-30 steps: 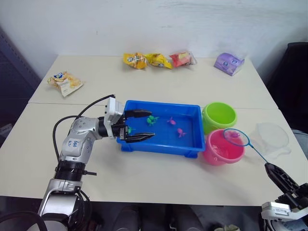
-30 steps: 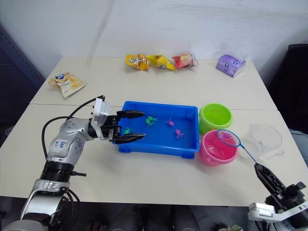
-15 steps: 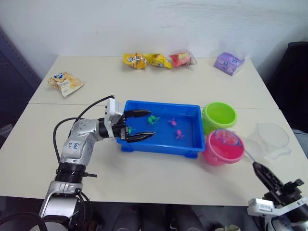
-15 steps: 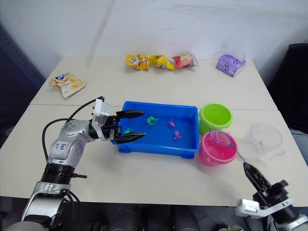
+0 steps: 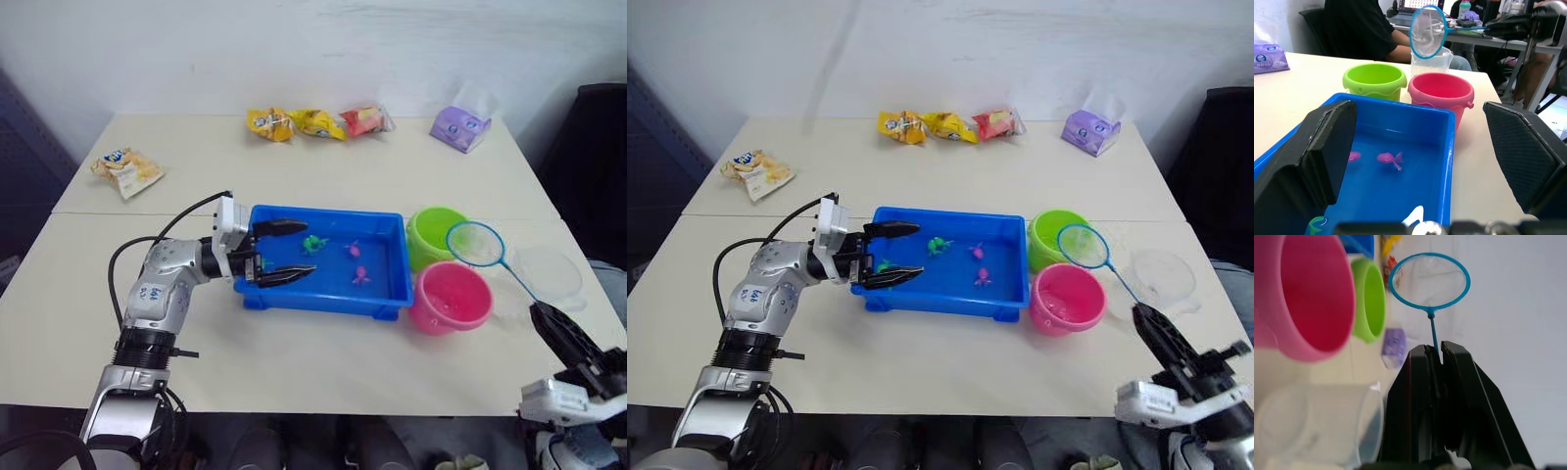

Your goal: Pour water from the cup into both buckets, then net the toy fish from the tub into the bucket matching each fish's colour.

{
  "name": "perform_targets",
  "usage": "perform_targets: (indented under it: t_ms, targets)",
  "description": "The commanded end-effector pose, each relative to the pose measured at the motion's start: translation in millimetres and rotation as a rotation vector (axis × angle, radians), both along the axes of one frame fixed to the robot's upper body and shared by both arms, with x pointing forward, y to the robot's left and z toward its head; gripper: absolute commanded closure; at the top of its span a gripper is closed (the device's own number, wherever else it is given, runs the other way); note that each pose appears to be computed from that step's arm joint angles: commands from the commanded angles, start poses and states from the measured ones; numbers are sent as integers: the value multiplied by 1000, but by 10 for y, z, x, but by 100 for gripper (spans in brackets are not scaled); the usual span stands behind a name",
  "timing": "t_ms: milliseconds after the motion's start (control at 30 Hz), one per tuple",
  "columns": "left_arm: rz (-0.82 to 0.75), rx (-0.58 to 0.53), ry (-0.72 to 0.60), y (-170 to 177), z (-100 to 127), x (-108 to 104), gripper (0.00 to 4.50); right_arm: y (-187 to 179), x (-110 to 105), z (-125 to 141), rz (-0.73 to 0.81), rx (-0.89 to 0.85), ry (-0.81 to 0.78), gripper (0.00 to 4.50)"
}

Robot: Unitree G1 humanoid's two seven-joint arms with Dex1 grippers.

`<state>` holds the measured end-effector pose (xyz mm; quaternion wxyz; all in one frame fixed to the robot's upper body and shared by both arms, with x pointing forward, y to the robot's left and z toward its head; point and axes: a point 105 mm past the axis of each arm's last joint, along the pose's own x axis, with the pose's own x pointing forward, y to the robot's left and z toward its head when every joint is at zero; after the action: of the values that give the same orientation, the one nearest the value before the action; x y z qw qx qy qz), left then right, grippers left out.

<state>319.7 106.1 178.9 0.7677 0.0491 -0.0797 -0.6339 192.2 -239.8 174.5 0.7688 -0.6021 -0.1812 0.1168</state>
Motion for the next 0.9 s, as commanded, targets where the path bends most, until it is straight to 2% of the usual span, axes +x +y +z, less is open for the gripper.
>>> perform_targets:
  t_ms: [33,100,233,433,633,767,900]
  targets:
    - [57,3,-19,176,60,-3,6,212,156,313,147,238,93,450]
    - [96,15,-8,293,24,-18,6,361,290,342,230,271,210,450]
    - [163,38,-2,466,-30,-52,6,471,516,163,239,253,457,450]
    - [216,64,-10,581,-34,-127,6,485,875,-11,227,-55,504,450]
    - [244,61,-10,616,-47,-213,6,435,1147,-95,234,-181,461,450]
    - [258,58,-6,636,-75,-262,6,427,1245,-132,255,-262,417,450]
    - [273,56,-5,658,-87,-279,6,402,1291,-225,273,-287,439,450]
